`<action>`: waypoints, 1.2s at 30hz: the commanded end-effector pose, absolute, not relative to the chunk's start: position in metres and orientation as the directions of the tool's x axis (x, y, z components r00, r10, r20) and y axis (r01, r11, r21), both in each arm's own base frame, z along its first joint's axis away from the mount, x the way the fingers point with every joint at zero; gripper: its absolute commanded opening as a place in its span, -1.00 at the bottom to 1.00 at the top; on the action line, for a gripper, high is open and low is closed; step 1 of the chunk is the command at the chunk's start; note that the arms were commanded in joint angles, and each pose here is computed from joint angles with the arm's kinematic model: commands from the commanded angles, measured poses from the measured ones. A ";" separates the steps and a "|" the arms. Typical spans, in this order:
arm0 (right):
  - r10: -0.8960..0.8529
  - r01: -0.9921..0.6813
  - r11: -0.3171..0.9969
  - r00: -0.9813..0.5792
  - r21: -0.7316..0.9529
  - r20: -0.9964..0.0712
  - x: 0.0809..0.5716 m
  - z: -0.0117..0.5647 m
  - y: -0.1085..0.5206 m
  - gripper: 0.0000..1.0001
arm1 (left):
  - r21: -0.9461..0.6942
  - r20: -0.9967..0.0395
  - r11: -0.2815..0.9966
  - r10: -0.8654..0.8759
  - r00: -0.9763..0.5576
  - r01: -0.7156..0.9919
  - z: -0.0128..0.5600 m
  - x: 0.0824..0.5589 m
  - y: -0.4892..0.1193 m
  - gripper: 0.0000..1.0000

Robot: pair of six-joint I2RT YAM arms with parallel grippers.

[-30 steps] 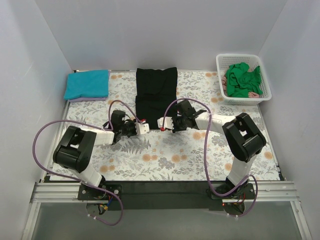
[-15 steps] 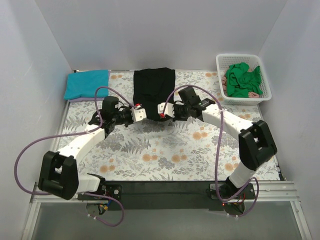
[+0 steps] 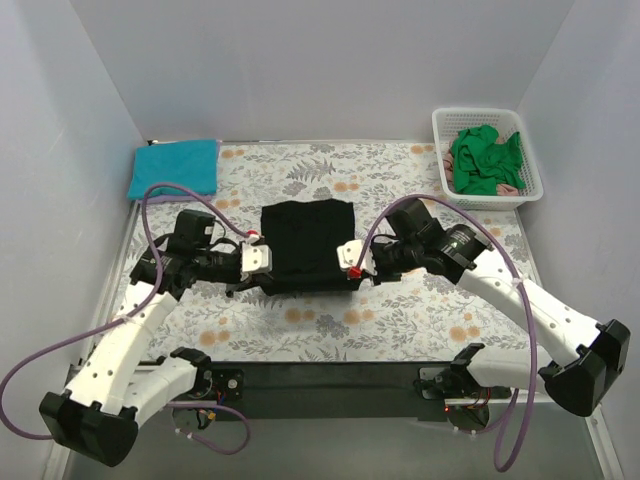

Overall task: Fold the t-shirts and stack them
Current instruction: Fold the tshirt

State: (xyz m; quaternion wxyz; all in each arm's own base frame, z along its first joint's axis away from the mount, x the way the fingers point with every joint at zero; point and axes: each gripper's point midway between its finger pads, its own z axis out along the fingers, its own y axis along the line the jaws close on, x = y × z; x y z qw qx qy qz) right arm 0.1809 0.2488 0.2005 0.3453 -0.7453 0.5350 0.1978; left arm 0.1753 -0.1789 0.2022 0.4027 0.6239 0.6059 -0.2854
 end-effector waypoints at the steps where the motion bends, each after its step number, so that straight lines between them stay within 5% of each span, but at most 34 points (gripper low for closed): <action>1: -0.680 -0.950 -0.163 0.303 -0.265 -0.668 0.181 0.212 0.242 -0.97 | -0.025 -0.873 0.074 0.485 -0.058 0.997 0.228 0.150 -0.183 -1.00; 5: -0.671 -0.951 -0.168 0.302 -0.258 -0.677 0.223 0.213 0.255 -0.97 | -0.030 -0.874 0.159 0.475 -0.104 0.987 0.250 0.197 -0.193 -1.00; 13: -0.712 -0.973 -0.206 0.220 -0.101 -0.667 0.286 0.141 0.284 -0.97 | -0.095 -0.816 0.335 0.513 -0.267 0.937 0.160 0.315 -0.175 -1.00; 19: -0.745 -0.989 -0.148 0.114 -0.004 -0.657 0.323 0.082 0.301 -0.97 | -0.182 -0.756 0.350 0.547 -0.358 0.919 0.093 0.341 -0.166 -1.00; 36: -0.774 -0.983 -0.146 0.046 0.108 -0.631 0.257 0.056 0.282 -0.97 | -0.285 -0.703 0.335 0.563 -0.433 0.898 0.073 0.264 -0.165 -0.88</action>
